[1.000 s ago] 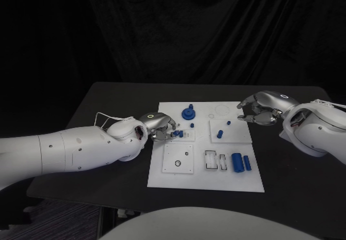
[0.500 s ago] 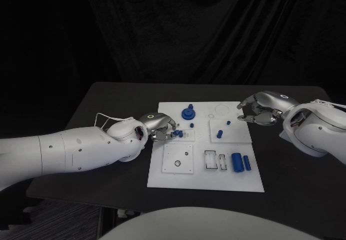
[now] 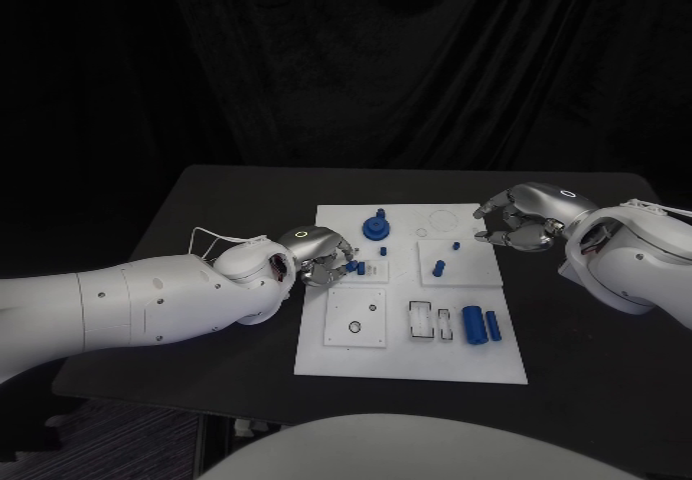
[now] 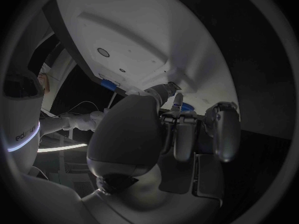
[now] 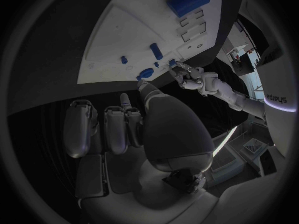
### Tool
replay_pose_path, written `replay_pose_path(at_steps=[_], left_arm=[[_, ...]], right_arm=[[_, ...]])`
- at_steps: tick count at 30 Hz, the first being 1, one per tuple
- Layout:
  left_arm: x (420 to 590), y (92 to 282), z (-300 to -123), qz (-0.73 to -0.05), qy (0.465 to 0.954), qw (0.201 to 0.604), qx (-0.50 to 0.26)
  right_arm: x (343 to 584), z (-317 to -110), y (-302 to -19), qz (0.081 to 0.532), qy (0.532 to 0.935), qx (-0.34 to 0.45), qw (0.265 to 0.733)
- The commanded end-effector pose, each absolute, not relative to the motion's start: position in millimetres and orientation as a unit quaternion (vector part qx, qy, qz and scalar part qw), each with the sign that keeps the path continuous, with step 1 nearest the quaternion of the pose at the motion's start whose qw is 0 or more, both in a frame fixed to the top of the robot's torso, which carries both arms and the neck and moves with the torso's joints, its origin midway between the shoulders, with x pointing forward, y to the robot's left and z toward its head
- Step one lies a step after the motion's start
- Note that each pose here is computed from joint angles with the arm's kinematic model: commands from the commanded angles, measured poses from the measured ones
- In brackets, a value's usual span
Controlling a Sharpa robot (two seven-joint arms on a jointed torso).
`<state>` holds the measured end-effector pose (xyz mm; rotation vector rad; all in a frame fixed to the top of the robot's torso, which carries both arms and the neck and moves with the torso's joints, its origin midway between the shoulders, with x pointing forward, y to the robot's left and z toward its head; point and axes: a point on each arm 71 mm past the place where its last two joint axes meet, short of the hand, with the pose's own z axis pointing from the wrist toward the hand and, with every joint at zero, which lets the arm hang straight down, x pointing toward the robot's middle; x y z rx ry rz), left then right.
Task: Assemble the parts on the task board
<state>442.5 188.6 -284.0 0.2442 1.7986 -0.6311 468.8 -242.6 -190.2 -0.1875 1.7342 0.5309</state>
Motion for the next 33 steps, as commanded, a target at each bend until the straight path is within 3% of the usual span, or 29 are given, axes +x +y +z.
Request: replay_pose_path(at_steps=[1,16,33], left_arm=[[439.2,185.0,-287.1,-0.282,0.769,0.563,0.111],[439.9,189.0,-286.2,-0.281,0.765,0.57,0.107],[431.4,193.2,-266.8,-0.308,0.696,0.641,0.099]], right_arm=[[468.0,-191.8,-243.2,0.228,0.755,-0.081,0.61],[467.7,-193.3,-242.0,0.228,0.756,-0.081,0.608],[467.5,-194.6,-244.5,0.226,0.757,-0.08,0.608]])
